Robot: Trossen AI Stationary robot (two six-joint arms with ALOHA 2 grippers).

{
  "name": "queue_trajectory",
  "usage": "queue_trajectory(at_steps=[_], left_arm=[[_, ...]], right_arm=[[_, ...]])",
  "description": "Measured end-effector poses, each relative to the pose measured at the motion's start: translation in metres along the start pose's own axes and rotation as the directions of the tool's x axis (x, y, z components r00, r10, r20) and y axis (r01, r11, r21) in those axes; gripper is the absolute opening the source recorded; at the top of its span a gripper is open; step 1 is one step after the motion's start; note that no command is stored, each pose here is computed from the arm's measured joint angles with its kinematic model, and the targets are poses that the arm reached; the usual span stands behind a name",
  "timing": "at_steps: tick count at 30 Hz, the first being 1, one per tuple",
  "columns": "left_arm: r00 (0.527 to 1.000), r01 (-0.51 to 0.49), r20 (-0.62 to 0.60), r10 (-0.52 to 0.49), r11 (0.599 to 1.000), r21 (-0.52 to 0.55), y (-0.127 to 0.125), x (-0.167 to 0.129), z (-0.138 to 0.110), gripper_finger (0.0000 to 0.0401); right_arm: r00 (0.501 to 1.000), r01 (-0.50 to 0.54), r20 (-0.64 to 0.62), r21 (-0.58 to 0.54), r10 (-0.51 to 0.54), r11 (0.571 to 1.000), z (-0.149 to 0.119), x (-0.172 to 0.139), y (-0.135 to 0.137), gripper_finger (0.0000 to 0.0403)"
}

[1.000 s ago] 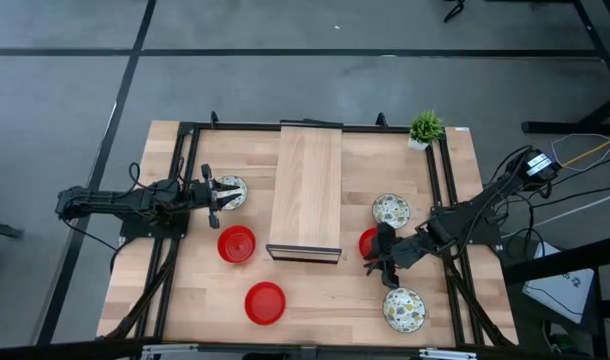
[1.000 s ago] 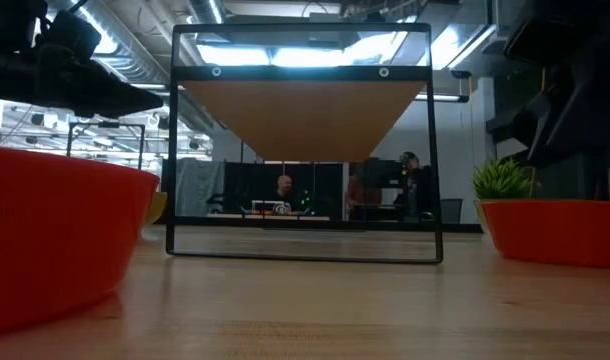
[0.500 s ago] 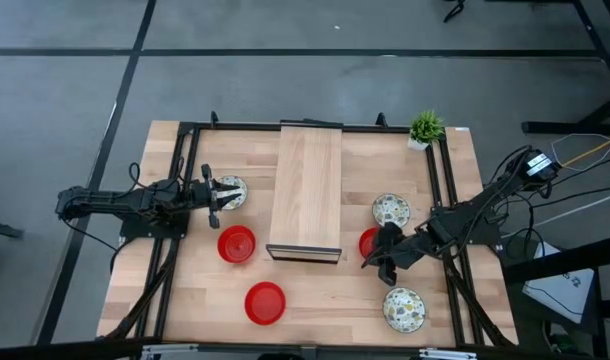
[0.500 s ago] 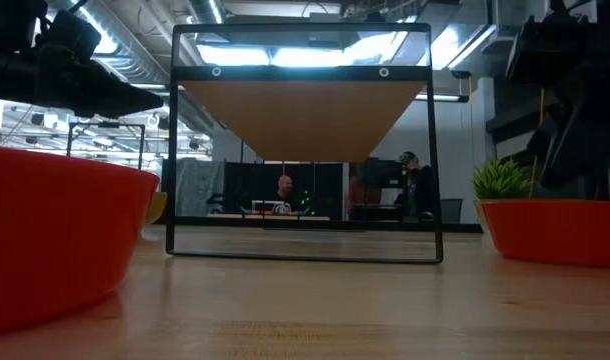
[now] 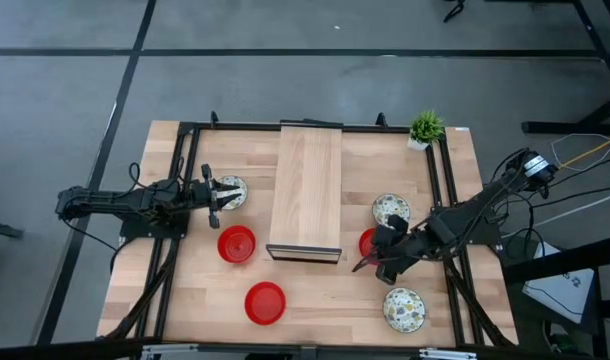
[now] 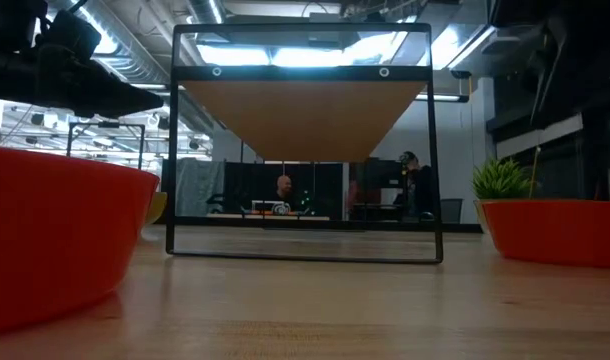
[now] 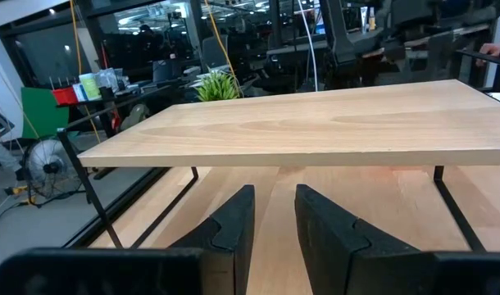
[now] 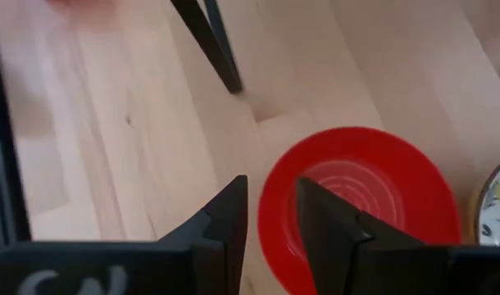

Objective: Pick & Place Mini bowls
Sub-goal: Put the right red bowl on the shelf

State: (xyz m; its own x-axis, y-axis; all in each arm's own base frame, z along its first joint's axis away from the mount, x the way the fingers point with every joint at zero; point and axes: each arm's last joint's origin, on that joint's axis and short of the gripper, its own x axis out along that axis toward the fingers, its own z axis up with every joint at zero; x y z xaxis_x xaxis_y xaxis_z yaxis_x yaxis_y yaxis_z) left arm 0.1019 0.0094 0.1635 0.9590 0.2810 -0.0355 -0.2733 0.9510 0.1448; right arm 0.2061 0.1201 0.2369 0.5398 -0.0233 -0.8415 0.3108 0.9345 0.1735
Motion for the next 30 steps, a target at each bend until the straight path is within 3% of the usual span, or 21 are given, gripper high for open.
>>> queue_trajectory(at_steps=[11,30], left_arm=[[1.000,0.001,0.000,-0.001,1.000,0.000,0.000,0.000,0.000,0.0086],[1.000,0.000,0.000,0.000,1.000,0.000,0.000,0.000,0.000,0.0086]], right_arm=[[0.979,0.094,-0.175,-0.056,-0.103,0.994,0.001,0.045,0.026,0.0106],[0.945,0.212,-0.234,-0.092,-0.228,0.973,-0.004,0.067,0.031,0.0106]])
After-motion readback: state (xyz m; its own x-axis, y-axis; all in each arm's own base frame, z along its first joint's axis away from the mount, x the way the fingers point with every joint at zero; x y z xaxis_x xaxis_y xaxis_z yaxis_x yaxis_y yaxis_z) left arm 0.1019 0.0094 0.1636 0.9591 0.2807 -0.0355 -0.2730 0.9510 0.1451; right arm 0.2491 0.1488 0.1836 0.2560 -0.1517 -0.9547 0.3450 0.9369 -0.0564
